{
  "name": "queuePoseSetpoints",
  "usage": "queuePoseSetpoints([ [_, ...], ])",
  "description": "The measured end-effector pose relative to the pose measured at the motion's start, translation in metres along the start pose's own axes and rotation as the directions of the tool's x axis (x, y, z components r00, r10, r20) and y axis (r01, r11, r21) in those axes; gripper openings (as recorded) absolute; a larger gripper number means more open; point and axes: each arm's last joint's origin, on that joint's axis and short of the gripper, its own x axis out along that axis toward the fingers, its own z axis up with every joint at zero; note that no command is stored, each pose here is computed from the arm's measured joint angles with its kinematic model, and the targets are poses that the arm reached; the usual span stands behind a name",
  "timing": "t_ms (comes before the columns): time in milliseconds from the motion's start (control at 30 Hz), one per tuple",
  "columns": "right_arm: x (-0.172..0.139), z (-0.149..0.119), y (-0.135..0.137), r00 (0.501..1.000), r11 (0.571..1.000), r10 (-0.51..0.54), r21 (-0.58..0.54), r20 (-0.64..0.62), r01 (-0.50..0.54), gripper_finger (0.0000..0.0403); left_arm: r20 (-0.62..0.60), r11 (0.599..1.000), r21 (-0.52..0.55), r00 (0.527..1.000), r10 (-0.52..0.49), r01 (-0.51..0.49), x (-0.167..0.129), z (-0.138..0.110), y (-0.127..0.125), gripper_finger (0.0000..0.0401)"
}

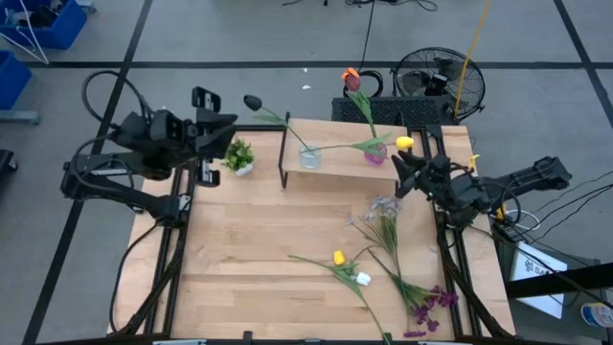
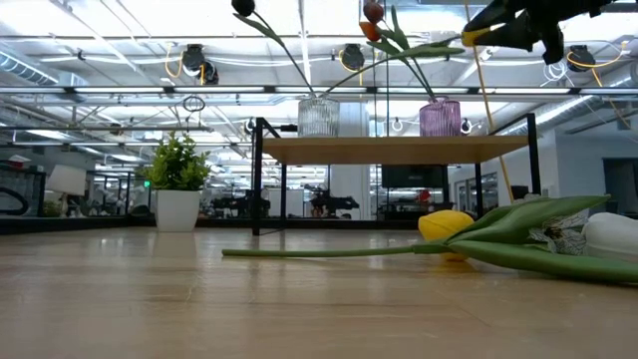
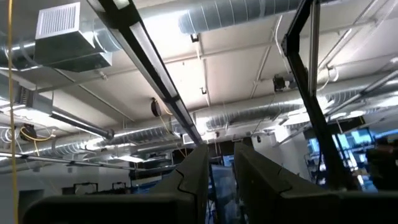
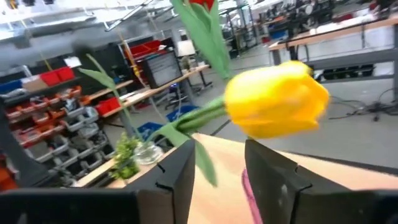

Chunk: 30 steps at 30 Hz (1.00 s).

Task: Pick and place flowers into a vace then onto a shelf
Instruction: Put the yellow tulip into the transparent vase

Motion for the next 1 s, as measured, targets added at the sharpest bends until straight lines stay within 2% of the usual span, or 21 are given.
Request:
queuePoseSetpoints([
  [100,0.003,0.001,-0.002,1.0,1.0,-0.024,0.005,0.008,0.024,0.0158,-0.015,1.0,0.027,1.0,-0.002,0.002,0.0,-0.001,0.0,0.0085],
  [300,0.013,0.001,-0.003,1.0,0.997,0.0,0.079,0.006,0.0,0.0209,-0.019,1.0,0.029,1.0,-0.003,0.003,0.0,-0.002,0.0,0.0085],
  [467,0.029,-0.008,0.003,1.0,0.997,0.0,0.072,-0.017,0.002,0.0232,-0.02,1.0,0.029,1.0,-0.003,0.004,0.0,-0.003,0.0,0.0085],
  [600,0.041,-0.016,0.01,0.997,0.994,0.055,0.101,-0.055,-0.049,0.0229,-0.032,1.0,0.024,0.999,-0.005,0.006,0.0,-0.004,-0.001,0.0085],
  [733,0.05,-0.025,0.01,0.997,0.999,0.022,0.046,-0.078,-0.019,0.0217,-0.047,1.0,0.022,0.999,-0.008,0.009,0.0,-0.005,-0.001,0.0085],
  [900,0.058,-0.023,0.011,0.999,1.0,0.009,0.008,-0.04,-0.009,0.0189,-0.065,1.0,0.02,0.998,-0.011,0.012,0.0,-0.007,-0.001,0.0085],
  [1000,0.06,-0.02,0.012,0.997,0.998,0.068,0.012,-0.029,-0.067,0.0169,-0.076,1.0,0.019,0.997,-0.013,0.014,0.0,-0.008,-0.001,0.0085],
])
